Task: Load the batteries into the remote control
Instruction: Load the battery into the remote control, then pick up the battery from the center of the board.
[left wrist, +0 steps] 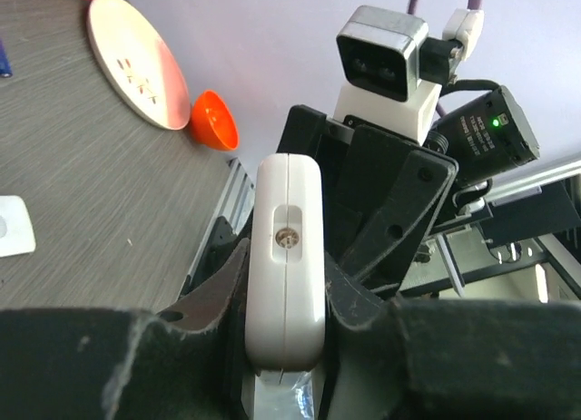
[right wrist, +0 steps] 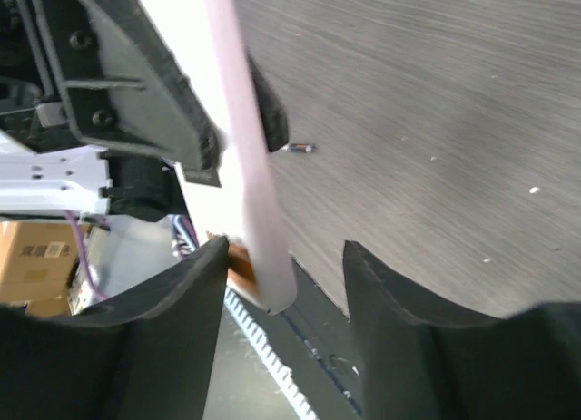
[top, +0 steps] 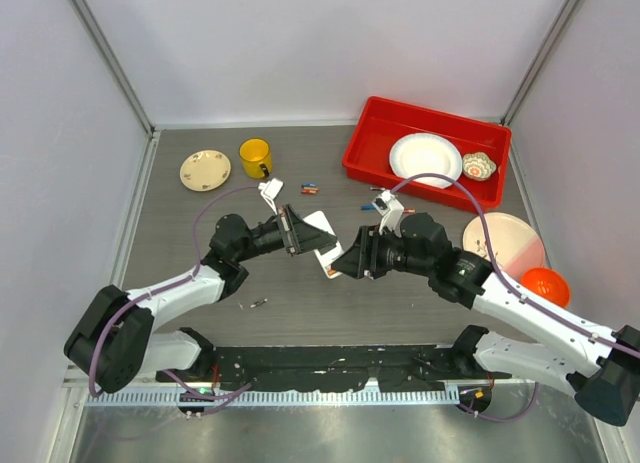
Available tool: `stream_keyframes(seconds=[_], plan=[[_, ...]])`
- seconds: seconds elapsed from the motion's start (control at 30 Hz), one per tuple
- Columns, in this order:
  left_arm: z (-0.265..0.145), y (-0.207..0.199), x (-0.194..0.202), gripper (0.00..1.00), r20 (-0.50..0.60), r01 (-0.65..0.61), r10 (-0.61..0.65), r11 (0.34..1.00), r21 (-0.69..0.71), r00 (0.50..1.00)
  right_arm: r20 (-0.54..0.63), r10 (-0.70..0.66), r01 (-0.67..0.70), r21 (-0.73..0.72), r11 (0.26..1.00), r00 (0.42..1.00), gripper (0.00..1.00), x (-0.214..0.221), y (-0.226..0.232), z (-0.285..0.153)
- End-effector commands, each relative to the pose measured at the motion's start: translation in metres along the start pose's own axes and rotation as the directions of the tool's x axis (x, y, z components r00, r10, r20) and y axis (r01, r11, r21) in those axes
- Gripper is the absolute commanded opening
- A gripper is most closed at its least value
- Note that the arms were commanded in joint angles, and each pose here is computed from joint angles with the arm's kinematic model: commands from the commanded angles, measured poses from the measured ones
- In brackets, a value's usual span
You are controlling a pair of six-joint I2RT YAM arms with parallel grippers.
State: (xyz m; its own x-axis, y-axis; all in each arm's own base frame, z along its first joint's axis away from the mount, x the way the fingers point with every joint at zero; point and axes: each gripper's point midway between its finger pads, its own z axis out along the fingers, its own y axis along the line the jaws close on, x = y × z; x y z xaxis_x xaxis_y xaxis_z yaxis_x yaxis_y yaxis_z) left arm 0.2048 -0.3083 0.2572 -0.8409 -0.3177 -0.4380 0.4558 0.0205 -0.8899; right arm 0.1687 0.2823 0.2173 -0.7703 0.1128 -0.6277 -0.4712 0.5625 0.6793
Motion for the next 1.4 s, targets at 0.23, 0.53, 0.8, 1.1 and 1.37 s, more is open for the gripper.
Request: stream_keyframes(seconds=[0.23, 0.53, 0.8, 1.1, 1.37], plan=[[0.003, 0.014, 0.004, 0.00, -0.015, 0.008, -0.009, 0.997, -0.071, 1.000, 0.164, -0.026, 0.029, -0.014, 0.999, 0.986, 0.83, -0.035, 0.009, -0.017], [-0.008, 0.022, 0.002, 0.00, 0.041, 0.005, -0.001, 0.995, -0.098, 0.999, 0.370, -0.135, -0.076, 0.503, 0.861, 0.919, 0.82, -0.069, -0.091, -0.052], [-0.029, 0.029, 0.017, 0.00, 0.087, 0.051, -0.044, 0.995, -0.088, 0.995, 0.280, -0.162, -0.141, 0.806, 0.574, 0.946, 0.76, -0.073, -0.198, -0.046], [-0.046, 0.019, 0.031, 0.00, 0.087, 0.045, -0.042, 0.999, -0.030, 0.995, 0.274, -0.070, -0.214, 0.865, 0.454, 0.959, 0.61, -0.082, -0.271, -0.034], [-0.056, 0.012, 0.034, 0.00, 0.095, 0.012, -0.007, 0.998, -0.054, 0.996, 0.221, -0.034, -0.190, 0.898, 0.396, 0.975, 0.49, -0.083, -0.308, -0.018]])
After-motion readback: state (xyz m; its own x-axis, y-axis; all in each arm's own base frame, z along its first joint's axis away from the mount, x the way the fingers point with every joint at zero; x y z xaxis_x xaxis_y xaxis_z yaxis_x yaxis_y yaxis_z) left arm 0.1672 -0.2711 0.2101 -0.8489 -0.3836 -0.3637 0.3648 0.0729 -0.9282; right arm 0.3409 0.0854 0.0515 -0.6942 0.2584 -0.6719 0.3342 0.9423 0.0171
